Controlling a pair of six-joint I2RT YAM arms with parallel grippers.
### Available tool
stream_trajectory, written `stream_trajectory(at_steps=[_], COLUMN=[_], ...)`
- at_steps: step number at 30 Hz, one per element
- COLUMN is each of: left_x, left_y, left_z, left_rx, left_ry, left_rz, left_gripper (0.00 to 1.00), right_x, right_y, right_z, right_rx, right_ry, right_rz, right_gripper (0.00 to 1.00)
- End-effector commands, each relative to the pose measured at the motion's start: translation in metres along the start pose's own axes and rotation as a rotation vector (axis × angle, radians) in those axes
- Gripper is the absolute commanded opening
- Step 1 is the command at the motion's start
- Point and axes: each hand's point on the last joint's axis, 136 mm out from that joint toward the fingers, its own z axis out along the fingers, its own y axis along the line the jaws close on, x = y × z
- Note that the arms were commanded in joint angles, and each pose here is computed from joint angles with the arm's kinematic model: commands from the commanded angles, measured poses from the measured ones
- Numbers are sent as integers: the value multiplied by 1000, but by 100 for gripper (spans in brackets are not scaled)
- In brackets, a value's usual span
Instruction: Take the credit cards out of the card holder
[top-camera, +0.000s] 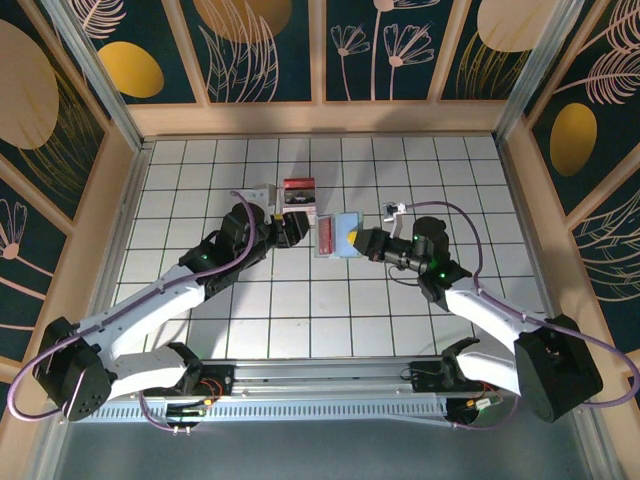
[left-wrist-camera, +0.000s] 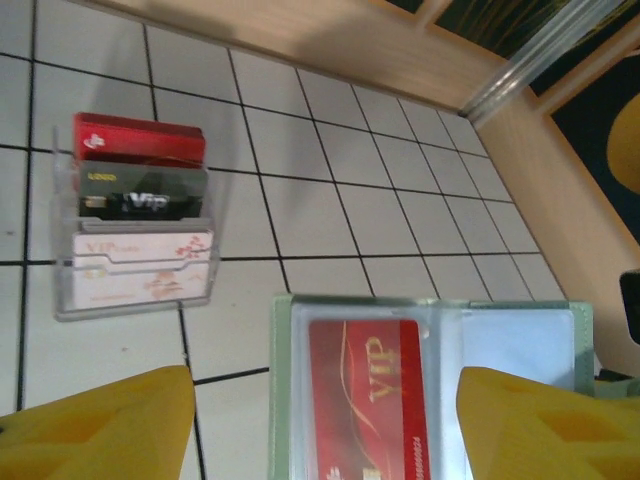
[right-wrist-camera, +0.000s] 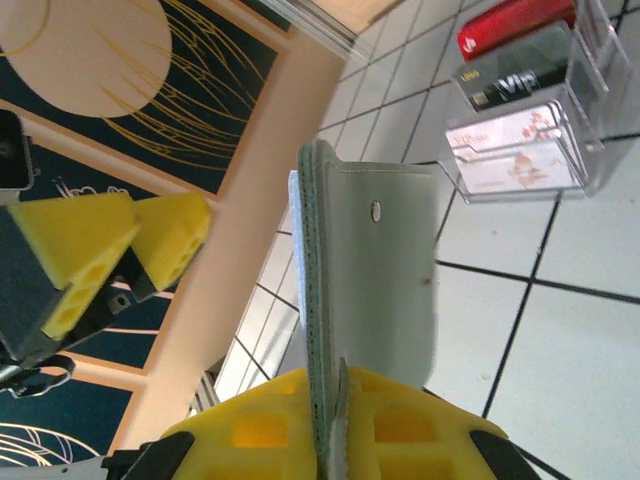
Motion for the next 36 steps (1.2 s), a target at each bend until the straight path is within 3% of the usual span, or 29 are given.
stream_trajectory(at_steps=[1,12,19,26,36], left_x=[-9,39,73,113,156], left_y=[8,12,16,23,42], left_z=[-7,11,26,42,63], left_rx=[-36,-78,-66,-46,-95], left_ry=[-60,42,125,215,313], left_rz=[-10,14,0,-23,-12], left_gripper=[72,73,61,48,38], right_x=[10,33,50,79,96], right_y=[-5,-19,-34,-72,-100], right_z=[2,31,46,50,51], right_rx=[15,-3,2,122,225], right_ry=[15,97,159,230,277], right_rz=[3,77,154,237,273], right_gripper=[0,0,0,0,1])
